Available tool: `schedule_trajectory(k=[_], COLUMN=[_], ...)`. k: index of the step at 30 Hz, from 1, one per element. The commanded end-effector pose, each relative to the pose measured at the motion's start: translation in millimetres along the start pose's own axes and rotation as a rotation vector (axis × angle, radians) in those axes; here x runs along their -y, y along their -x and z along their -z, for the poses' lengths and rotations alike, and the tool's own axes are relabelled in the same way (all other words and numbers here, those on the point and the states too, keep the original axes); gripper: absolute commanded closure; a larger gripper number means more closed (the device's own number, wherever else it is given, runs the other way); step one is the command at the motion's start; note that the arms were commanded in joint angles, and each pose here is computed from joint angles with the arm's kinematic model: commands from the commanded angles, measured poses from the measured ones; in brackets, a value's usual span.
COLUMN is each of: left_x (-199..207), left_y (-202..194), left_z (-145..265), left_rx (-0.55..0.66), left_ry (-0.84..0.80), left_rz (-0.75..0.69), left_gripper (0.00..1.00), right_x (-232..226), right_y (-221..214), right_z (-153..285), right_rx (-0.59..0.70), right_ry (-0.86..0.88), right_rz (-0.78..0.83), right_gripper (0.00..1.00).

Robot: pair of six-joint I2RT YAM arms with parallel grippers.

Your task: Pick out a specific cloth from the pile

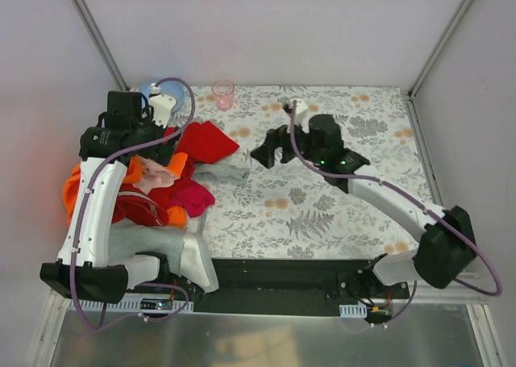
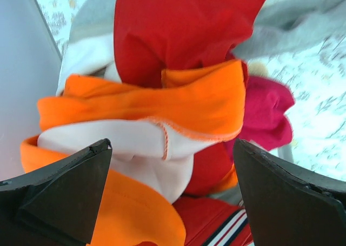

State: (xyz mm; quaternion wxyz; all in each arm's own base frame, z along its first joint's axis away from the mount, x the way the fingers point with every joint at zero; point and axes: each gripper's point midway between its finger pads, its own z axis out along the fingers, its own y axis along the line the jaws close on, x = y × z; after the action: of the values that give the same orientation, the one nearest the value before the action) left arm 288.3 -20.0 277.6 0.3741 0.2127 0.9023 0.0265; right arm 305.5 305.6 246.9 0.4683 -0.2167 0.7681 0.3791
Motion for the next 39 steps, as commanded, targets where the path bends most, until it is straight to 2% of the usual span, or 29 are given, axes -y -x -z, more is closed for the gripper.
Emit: schedule_trajectory(k=[1,4,7,12,14,16,18,20,21,23,26,30,35,39], left_x=[-9,-1,-7,16,10,-7,-23,-36,-43,-62,-106,-165,-212,-218], left_y=[-42,-45,-43,-46,-53,-60,-64,-64,-63,-56,-34,-2,-5,-14], left_z=[2,-15,-44,-69,-78,-85,-89,-89,-86,-80,-56,7,50,51], left_rx=[-0.178,-0.175,-0.164,-0.157,-0.191,-0.241,-0.283,-0.317,-0.329,-0.332,-0.269,-0.149,-0.175,-0.191], left_ry=[0.018,-0.044,-0.029,-0.155,-0.127,-0.04,0.034,0.089,0.124,0.206,0.38,0.601,0.82,0.838], left_rz=[-0.121,-0.179,-0.208,-0.258,-0.296,-0.325,-0.352,-0.374,-0.376,-0.372,-0.307,-0.177,-0.159,-0.152], left_gripper=[0.01,0.01,0.01,0.01,0.01,0.06,0.21,0.43,0.66,0.99,1.0,1.0,1.0,1.0], right_x=[-41,-60,-70,-85,-89,-91,-94,-93,-92,-92,-94,-105,-121,-129], right_y=[1,-6,-19,-43,-49,-56,-60,-65,-65,-65,-63,-60,-60,-82], right_z=[-47,-80,-117,-150,-157,-162,-168,-176,-180,-189,-203,-224,-247,-266], right_rx=[-0.051,-0.097,-0.142,-0.214,-0.224,-0.235,-0.24,-0.247,-0.248,-0.242,-0.225,-0.197,-0.17,-0.193], right_ry=[0.141,0.232,0.28,0.341,0.349,0.355,0.359,0.354,0.342,0.323,0.301,0.287,0.263,0.214], right_rz=[0.163,0.154,0.133,0.088,0.076,0.075,0.069,0.061,0.033,0.014,-0.003,-0.006,-0.055,-0.059], right_gripper=[0.01,0.01,0.01,0.01,0.01,0.01,0.01,0.01,0.01,0.01,0.01,0.01,0.01,0.01])
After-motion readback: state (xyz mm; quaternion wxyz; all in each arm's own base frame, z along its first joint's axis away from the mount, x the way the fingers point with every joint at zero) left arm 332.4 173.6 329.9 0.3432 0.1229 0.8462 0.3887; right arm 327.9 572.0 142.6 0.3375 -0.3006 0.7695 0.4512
